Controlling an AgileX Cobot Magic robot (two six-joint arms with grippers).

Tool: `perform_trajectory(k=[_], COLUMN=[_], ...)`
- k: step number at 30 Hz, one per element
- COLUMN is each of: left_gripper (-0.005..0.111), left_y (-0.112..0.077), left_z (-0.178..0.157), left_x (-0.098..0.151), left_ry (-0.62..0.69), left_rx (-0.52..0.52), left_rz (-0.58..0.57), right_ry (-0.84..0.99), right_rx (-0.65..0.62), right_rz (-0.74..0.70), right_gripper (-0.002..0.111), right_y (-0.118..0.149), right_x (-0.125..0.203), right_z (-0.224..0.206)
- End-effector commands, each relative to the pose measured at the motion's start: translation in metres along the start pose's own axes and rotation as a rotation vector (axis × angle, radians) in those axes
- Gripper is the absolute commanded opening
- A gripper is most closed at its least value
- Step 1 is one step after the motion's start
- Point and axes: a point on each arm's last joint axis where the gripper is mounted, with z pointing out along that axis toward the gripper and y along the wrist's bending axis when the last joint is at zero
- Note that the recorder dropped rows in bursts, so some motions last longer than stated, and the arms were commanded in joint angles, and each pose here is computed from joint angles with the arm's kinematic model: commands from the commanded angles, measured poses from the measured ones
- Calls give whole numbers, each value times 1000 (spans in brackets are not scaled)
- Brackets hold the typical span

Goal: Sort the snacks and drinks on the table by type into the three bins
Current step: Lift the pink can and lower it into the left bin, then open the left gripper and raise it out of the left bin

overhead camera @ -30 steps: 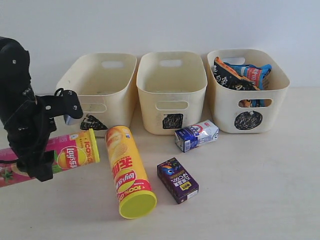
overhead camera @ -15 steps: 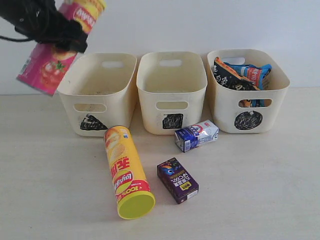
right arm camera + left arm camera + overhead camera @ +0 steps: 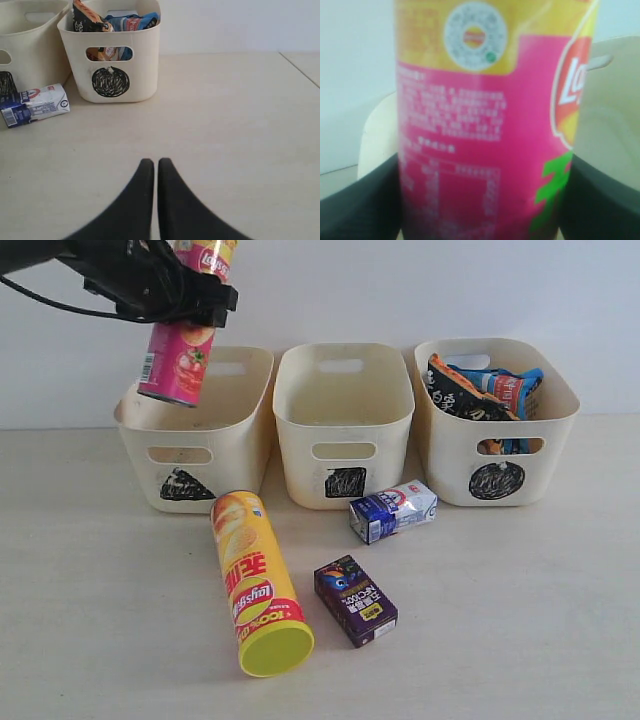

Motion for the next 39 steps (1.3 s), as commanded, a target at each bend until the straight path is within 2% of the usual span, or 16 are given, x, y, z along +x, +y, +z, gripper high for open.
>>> perform_trajectory(k=[1,2,4,6,9,12,16,20,23,26,29,30,31,36,39], left_gripper=[8,11,26,51,81,93,94,90,79,54,23,9,4,4,4], left_y=[7,8,9,10,11,12,12,14,17,20,21,22,22,22,20], left_z=[28,32,41,45,49,49,49,33,12,-11,-32,-38,-44,-64,-70], left_x=[5,7,11,14,17,18,18,10,3,-2,-2,-2,-1,4,3], left_ry=[-14,-9,2,10,15,19,34,51,94,161,256,285,316,441,436], left_rx=[-9,-11,-13,-15,-19,-34,-37,-51,-74,-96,-82,-74,-68,-25,14], left_rz=[-65,-76,-81,-82,-96,-90,-88,-75,-9,125,268,312,338,441,485], right_ry=[-3,-3,-3,-3,-3,-3,-3,-3,-3,-3,-3,-3,-3,-3,-3], right_rx=[2,2,2,2,2,2,2,2,2,2,2,2,2,2,2], right_rz=[-2,-2,-2,-2,-2,-2,-2,-2,-2,-2,-2,-2,-2,0,0], right_gripper=[0,0,0,0,0,0,0,0,0,0,0,0,0,0,0], right_y=[0,0,0,0,0,0,0,0,0,0,0,0,0,0,0], right_x=[1,1,1,1,1,1,1,1,1,1,1,1,1,1,1], right_z=[0,0,0,0,0,0,0,0,0,0,0,0,0,0,0])
